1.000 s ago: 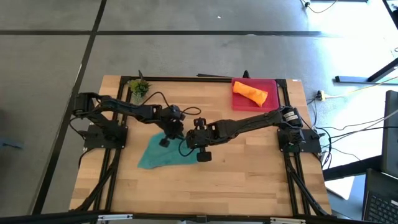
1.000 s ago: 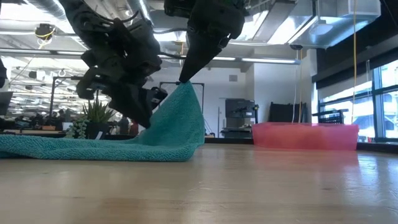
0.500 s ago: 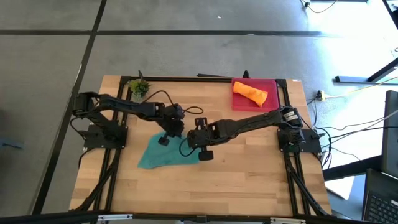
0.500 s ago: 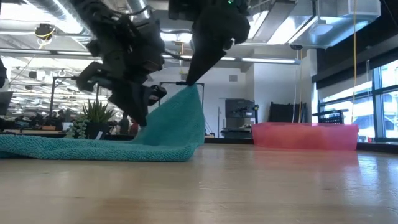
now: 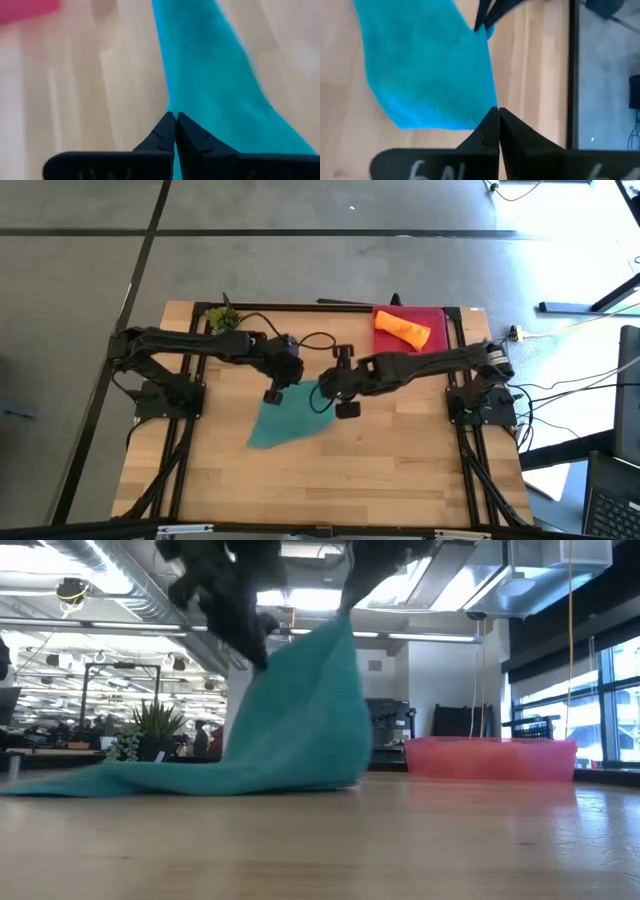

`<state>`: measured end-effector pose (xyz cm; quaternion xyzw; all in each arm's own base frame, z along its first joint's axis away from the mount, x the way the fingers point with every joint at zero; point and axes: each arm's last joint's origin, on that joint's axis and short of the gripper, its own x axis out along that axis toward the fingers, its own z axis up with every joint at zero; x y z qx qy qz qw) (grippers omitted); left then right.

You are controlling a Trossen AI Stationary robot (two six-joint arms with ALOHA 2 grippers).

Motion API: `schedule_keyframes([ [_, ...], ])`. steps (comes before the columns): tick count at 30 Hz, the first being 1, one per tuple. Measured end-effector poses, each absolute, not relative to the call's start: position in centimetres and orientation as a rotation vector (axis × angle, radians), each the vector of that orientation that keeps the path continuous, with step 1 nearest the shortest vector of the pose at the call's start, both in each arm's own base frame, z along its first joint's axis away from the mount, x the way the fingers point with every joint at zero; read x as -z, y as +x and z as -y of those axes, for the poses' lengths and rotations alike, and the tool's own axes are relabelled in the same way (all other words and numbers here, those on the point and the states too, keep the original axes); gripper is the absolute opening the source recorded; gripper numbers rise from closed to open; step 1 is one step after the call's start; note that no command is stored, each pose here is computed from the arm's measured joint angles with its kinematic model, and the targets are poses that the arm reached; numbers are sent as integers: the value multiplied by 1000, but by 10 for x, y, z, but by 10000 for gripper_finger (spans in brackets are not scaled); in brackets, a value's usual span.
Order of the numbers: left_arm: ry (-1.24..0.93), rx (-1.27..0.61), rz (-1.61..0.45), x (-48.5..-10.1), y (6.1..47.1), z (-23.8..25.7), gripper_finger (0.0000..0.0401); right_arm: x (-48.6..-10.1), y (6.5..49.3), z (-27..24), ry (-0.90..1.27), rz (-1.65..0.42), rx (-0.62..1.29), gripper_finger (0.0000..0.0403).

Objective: Roll microfiber towels into tight, uniform cylinder then place into a basket
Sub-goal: Fold the blue microfiber towel

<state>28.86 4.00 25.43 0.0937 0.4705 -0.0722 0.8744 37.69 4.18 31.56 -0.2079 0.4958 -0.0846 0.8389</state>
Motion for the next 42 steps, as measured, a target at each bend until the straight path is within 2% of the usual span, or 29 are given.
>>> schedule_keyframes([
  [11, 332, -213, -870, -336, 265, -26, 0, -346, 365, 8, -498, -982, 235, 5],
  [20, 467, -345, -790, -382, 258, -43, 0, -362, 372, 66, -555, -849, 361, 5],
  [27, 441, -382, -853, -378, 252, -61, 0, -367, 370, 92, -555, -804, 403, 5],
  [34, 330, -210, -933, -358, 265, -48, 0, -358, 361, 78, -441, -890, 200, 5],
  [42, 250, -119, -1066, -308, 280, -18, 0, -347, 354, 44, -325, -1000, -43, 5],
])
